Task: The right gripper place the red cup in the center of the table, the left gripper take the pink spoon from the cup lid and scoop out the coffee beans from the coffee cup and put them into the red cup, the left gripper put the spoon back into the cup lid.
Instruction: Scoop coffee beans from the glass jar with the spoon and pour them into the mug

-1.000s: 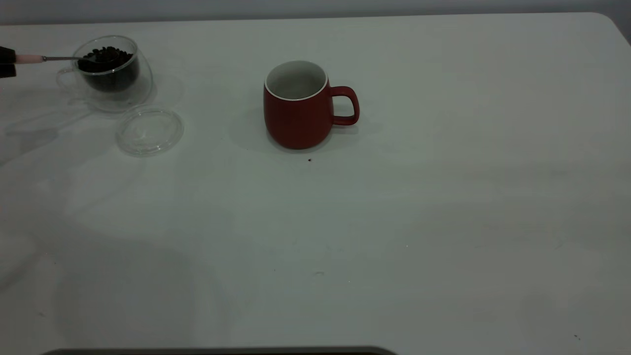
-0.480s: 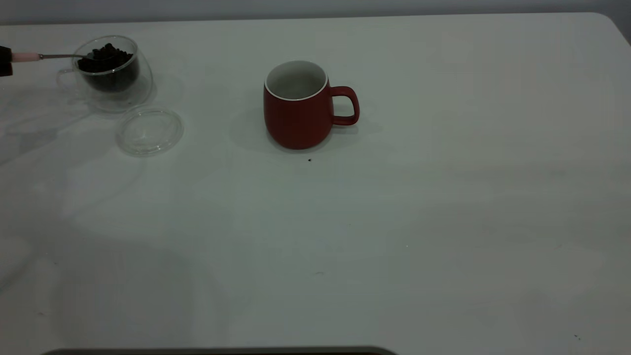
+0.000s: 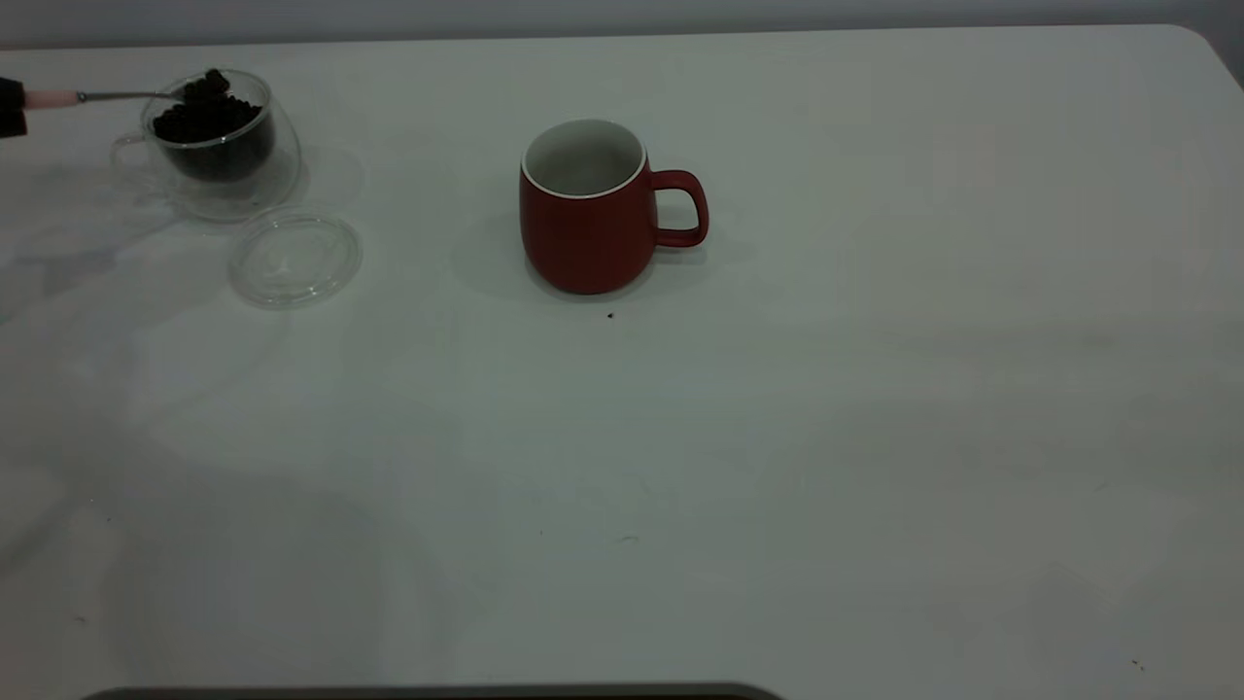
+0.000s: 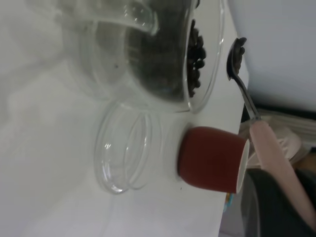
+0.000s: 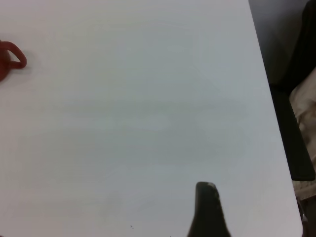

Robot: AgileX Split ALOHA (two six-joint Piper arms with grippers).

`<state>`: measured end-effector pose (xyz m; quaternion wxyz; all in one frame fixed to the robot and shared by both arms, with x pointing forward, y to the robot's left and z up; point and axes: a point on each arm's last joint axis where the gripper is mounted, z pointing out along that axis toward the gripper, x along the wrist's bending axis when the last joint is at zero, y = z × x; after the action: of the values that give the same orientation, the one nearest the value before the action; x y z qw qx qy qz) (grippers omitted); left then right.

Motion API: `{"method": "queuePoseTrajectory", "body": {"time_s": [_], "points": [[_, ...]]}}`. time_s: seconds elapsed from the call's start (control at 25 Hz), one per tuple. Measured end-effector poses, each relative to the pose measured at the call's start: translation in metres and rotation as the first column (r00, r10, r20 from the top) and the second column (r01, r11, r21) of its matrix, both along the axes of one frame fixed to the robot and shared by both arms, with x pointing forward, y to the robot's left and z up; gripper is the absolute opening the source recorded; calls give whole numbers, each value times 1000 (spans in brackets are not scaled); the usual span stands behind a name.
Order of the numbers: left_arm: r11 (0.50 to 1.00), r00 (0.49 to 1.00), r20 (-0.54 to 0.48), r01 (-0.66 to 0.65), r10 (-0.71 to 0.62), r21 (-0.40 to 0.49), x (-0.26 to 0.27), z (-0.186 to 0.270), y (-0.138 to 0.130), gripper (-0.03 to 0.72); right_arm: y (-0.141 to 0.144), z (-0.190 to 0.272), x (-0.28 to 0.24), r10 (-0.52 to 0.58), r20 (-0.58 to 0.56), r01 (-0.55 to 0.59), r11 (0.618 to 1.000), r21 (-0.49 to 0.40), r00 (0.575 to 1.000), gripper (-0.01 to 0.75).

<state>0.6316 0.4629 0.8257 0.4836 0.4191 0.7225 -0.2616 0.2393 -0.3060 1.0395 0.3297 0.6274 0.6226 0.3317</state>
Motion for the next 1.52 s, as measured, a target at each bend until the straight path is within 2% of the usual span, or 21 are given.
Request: {"method": "queuePoseTrajectory", "body": {"time_s": [0.36,0.72,1.12,1.24,1.52], "points": [[1000,999,22,29,-29,10,8,15,-13,129,0,0,0,0,0,0,1000,0,1000,579],[982,982,19,187,-187,8,27,17,-80,129,0,0,0,0,0,0,1000,0,1000,579],[927,926,31,375,-375,15,35,17,-161,129,0,0,0,0,0,0,1000,0,1000,579],[910,909,38,414,-414,18,35,17,-178,129,0,0,0,0,0,0,1000,0,1000,579],[890,889,42,456,-456,21,34,17,-197,129,0,0,0,0,0,0,1000,0,1000,579]]}}
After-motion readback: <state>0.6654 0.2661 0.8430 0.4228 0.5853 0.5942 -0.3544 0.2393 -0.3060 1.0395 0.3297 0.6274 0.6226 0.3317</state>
